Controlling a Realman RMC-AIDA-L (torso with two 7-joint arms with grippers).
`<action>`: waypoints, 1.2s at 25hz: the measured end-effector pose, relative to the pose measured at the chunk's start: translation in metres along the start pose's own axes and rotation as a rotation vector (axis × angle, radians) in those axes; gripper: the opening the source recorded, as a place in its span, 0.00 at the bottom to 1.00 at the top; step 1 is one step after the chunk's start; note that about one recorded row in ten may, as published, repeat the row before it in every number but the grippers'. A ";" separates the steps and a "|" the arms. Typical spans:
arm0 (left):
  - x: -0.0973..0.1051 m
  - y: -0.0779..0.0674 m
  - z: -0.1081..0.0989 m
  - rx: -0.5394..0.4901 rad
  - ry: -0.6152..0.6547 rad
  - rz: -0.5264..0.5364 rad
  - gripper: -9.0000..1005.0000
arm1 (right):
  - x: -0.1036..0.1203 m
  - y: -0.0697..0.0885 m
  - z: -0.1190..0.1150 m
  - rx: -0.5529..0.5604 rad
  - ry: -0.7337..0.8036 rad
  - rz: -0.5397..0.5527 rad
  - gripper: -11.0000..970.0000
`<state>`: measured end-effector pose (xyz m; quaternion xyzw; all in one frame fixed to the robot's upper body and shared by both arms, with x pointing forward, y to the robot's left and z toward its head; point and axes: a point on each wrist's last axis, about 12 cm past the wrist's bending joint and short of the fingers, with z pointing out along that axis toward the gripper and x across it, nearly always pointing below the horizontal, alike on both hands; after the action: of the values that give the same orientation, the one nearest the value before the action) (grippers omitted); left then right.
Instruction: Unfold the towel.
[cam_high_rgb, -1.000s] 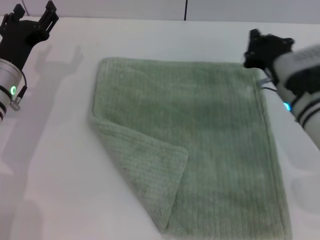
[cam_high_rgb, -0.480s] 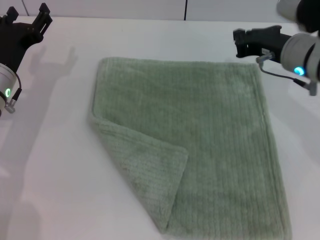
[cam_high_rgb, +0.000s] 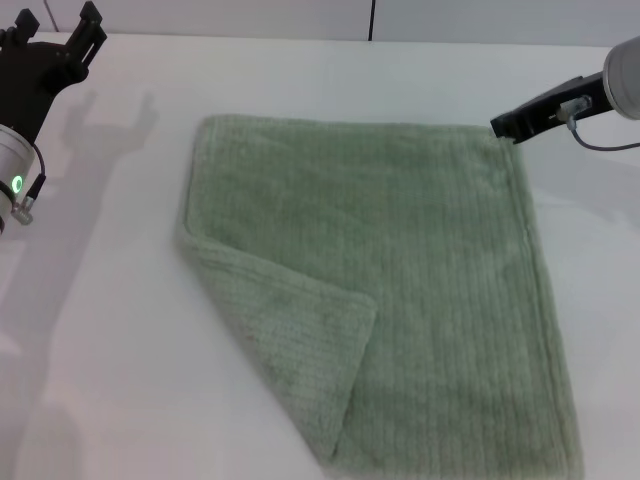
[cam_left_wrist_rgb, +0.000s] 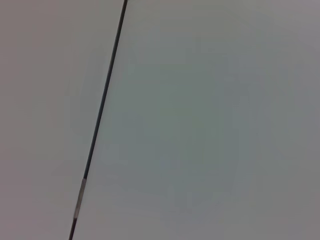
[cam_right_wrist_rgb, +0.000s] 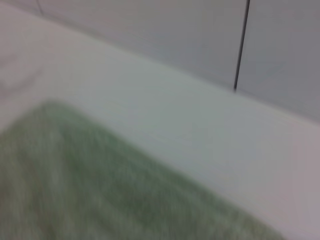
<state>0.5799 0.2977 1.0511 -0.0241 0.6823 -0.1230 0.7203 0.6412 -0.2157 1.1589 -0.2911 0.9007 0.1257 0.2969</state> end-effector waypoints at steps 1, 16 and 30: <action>0.000 0.000 -0.001 0.003 -0.005 -0.002 0.82 | 0.000 -0.003 0.005 0.003 0.058 -0.022 0.01; 0.000 -0.003 -0.001 0.016 -0.009 -0.044 0.82 | 0.008 -0.007 0.041 -0.011 0.182 -0.143 0.01; -0.001 -0.006 0.002 0.028 -0.014 -0.061 0.82 | 0.013 -0.010 0.046 -0.013 0.202 -0.181 0.01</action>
<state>0.5807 0.2918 1.0536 -0.0354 0.6742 -0.1543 0.7214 0.6599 -0.2108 1.1137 -0.3842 0.8953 0.0742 0.2130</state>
